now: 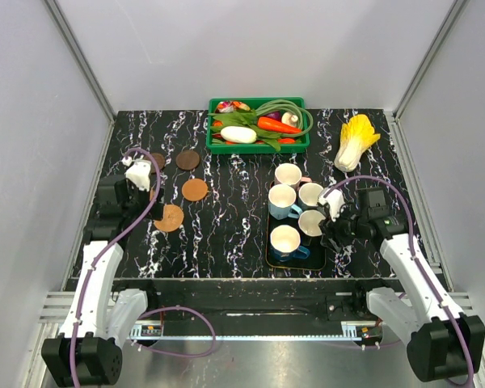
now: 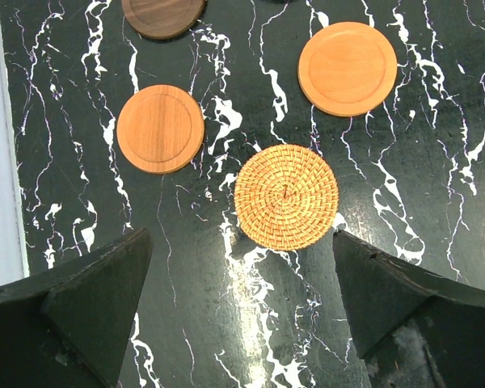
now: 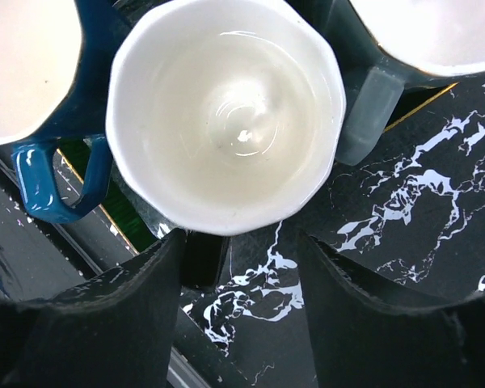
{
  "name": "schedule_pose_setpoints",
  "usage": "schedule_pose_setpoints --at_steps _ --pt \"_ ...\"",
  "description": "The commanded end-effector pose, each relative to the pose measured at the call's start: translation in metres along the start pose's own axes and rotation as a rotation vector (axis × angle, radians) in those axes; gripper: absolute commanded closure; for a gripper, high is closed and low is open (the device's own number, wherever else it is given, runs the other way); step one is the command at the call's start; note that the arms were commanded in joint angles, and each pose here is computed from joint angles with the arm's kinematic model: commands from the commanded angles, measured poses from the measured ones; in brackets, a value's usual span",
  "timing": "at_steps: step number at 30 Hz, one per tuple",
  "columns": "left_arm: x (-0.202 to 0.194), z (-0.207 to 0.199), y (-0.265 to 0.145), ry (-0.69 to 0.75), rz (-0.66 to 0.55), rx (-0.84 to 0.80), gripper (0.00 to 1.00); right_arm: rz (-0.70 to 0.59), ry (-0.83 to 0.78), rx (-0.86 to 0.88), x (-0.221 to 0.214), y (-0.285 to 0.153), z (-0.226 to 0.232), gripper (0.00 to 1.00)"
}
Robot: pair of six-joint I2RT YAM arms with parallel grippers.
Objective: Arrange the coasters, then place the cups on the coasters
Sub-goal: Pick up the cup from the tray.
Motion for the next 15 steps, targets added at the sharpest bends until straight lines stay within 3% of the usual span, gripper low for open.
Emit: schedule_pose_setpoints --at_steps 1,15 --pt "0.0057 0.0042 0.0021 -0.009 -0.05 0.036 0.01 -0.003 0.01 -0.039 0.0019 0.0078 -0.0083 0.39" --pt "0.0043 0.005 0.0031 -0.014 -0.047 0.036 0.01 -0.003 -0.015 -0.018 -0.0023 0.0137 -0.0087 0.49"
Point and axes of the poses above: each gripper's point midway between its finger pads, its own y axis out along the fingers, its own z axis along the line the jaws close on, x = y × z, the point moved 10 cm from there along -y, back along the fingers
